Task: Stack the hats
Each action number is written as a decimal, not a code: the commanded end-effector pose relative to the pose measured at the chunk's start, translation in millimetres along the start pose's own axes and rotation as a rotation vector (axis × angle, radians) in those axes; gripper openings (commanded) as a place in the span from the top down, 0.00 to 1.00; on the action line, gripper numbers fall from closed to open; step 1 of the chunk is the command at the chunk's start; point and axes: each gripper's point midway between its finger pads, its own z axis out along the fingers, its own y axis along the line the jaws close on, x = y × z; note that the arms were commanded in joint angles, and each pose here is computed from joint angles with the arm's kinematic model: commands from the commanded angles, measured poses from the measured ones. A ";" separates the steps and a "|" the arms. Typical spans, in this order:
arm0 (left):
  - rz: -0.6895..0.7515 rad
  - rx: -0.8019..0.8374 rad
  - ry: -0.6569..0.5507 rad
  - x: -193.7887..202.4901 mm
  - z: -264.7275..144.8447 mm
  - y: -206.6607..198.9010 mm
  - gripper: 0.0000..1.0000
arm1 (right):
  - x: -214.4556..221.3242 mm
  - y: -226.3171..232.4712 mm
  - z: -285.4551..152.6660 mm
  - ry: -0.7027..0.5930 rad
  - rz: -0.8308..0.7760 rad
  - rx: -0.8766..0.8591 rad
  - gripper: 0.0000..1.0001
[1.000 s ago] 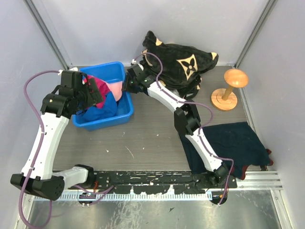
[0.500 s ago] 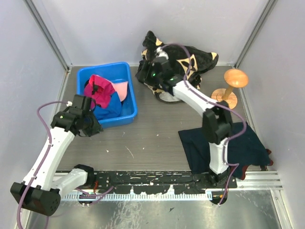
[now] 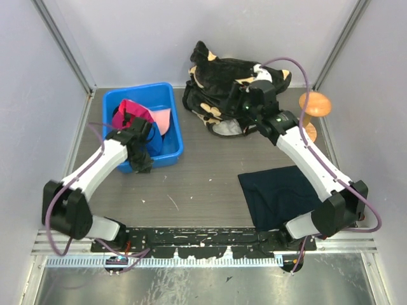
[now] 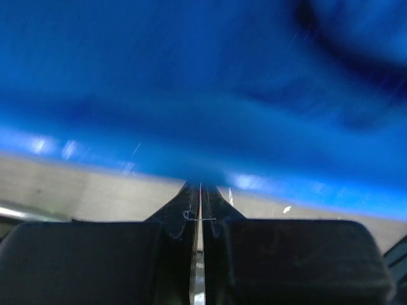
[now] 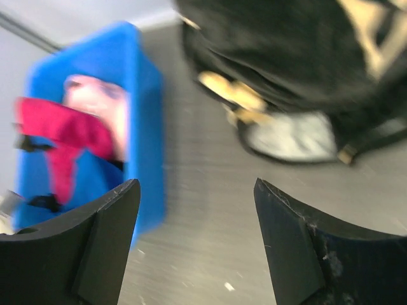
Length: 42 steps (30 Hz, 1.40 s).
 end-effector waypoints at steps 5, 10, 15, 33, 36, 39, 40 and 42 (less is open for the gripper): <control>0.110 -0.054 -0.169 -87.0 33.9 -53.6 0.90 | 70.0 -123.2 -83.3 0.284 -0.066 0.441 0.16; 0.133 -0.050 -0.197 -118.6 50.4 -64.3 0.90 | 93.2 -164.9 -131.4 0.321 0.070 0.582 0.35; 0.126 -0.136 -0.172 -153.6 64.5 -37.2 0.91 | 134.9 -184.2 -163.7 0.445 0.096 0.674 0.44; 0.139 0.025 -0.230 -230.4 72.6 -50.2 0.89 | 224.3 -225.2 -198.6 0.718 0.114 0.845 0.32; 0.132 0.066 -0.219 -228.2 82.8 -65.4 0.89 | 226.7 -228.3 -187.7 0.730 0.112 0.852 0.29; 0.131 0.090 -0.192 -228.6 92.3 -77.8 0.89 | 226.7 -235.6 -179.5 0.727 0.082 0.871 0.29; 0.130 0.098 -0.192 -230.0 95.2 -81.8 0.90 | 227.2 -237.5 -176.8 0.731 0.074 0.876 0.29; 0.128 0.131 -0.190 -233.9 95.4 -92.3 0.90 | 230.0 -241.3 -171.3 0.743 0.063 0.883 0.29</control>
